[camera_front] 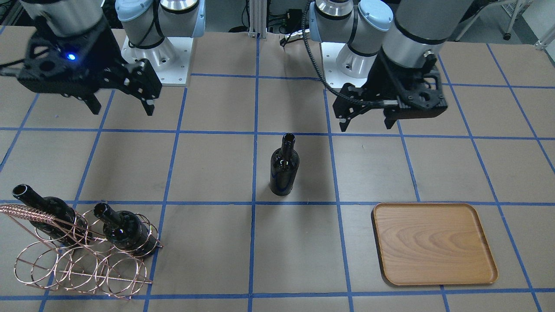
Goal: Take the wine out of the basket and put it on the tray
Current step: 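Grasp the standing bottle's neck with the left gripper while the right withdraws, then lift the bottle with the left gripper and lower it onto the wooden tray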
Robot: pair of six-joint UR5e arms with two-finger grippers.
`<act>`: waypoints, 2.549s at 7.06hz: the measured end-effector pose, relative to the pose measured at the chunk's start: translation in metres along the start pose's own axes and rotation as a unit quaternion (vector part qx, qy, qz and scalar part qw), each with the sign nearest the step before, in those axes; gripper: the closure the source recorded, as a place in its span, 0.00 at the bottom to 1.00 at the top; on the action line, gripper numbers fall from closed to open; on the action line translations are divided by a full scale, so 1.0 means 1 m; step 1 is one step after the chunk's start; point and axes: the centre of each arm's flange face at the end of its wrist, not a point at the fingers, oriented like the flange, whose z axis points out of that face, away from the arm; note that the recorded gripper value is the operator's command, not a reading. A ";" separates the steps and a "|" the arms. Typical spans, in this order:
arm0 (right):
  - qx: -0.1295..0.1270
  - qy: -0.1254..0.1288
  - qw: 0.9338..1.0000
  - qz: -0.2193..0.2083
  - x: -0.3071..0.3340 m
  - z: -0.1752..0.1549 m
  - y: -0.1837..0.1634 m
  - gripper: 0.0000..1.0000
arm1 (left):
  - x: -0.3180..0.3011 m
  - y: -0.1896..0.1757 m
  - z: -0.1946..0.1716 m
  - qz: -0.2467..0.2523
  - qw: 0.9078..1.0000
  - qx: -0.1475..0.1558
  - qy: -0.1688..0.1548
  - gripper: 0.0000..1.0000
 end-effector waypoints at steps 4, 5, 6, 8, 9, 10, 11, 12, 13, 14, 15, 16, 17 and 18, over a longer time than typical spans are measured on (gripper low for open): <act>0.013 0.020 1.000 -0.006 0.020 -0.026 0.023 0.00 | 0.085 0.015 0.066 0.006 1.000 -0.028 -0.009 0.00; 0.013 0.025 1.000 -0.010 0.015 -0.027 0.028 0.00 | 0.091 0.016 0.077 0.007 0.999 -0.034 -0.011 0.10; 0.010 0.026 1.000 -0.008 0.001 -0.023 0.033 0.00 | 0.096 0.018 0.085 0.007 0.999 -0.040 -0.013 0.14; -0.002 0.026 1.000 -0.002 -0.019 -0.008 0.037 0.00 | 0.105 0.023 0.096 0.008 0.999 -0.049 -0.015 0.19; -0.009 0.026 1.000 0.001 -0.020 0.001 0.037 0.00 | 0.106 0.024 0.098 0.008 0.998 -0.053 -0.013 0.35; -0.016 0.027 1.000 0.004 -0.019 0.010 0.039 0.00 | 0.107 0.024 0.099 0.010 0.998 -0.054 -0.012 0.52; -0.016 0.025 1.000 0.006 -0.019 0.014 0.040 0.00 | 0.107 0.024 0.098 0.012 0.998 -0.054 -0.011 0.69; -0.007 0.025 1.000 0.007 -0.019 0.014 0.039 0.00 | 0.107 0.025 0.098 0.012 0.998 -0.055 -0.010 0.82; -0.001 0.026 1.000 0.007 -0.019 0.013 0.038 0.00 | 0.107 0.025 0.099 0.012 0.998 -0.055 -0.010 0.96; 0.001 0.027 1.000 0.005 -0.018 0.013 0.037 0.00 | 0.107 0.025 0.098 0.012 0.998 -0.055 -0.010 1.00; 0.000 0.027 1.000 0.003 -0.018 0.014 0.037 0.00 | 0.105 0.024 0.095 0.013 0.999 -0.052 -0.009 1.00; -0.001 0.026 1.000 0.003 -0.018 0.016 0.036 0.00 | 0.097 0.019 0.083 0.019 0.999 -0.041 -0.005 1.00; -0.002 0.025 1.000 0.003 -0.018 0.016 0.036 0.00 | 0.079 0.004 0.067 0.020 0.999 -0.027 0.001 1.00; -0.003 0.023 1.000 0.004 -0.019 0.017 0.036 0.00 | 0.053 -0.016 0.049 0.022 1.000 -0.011 0.007 1.00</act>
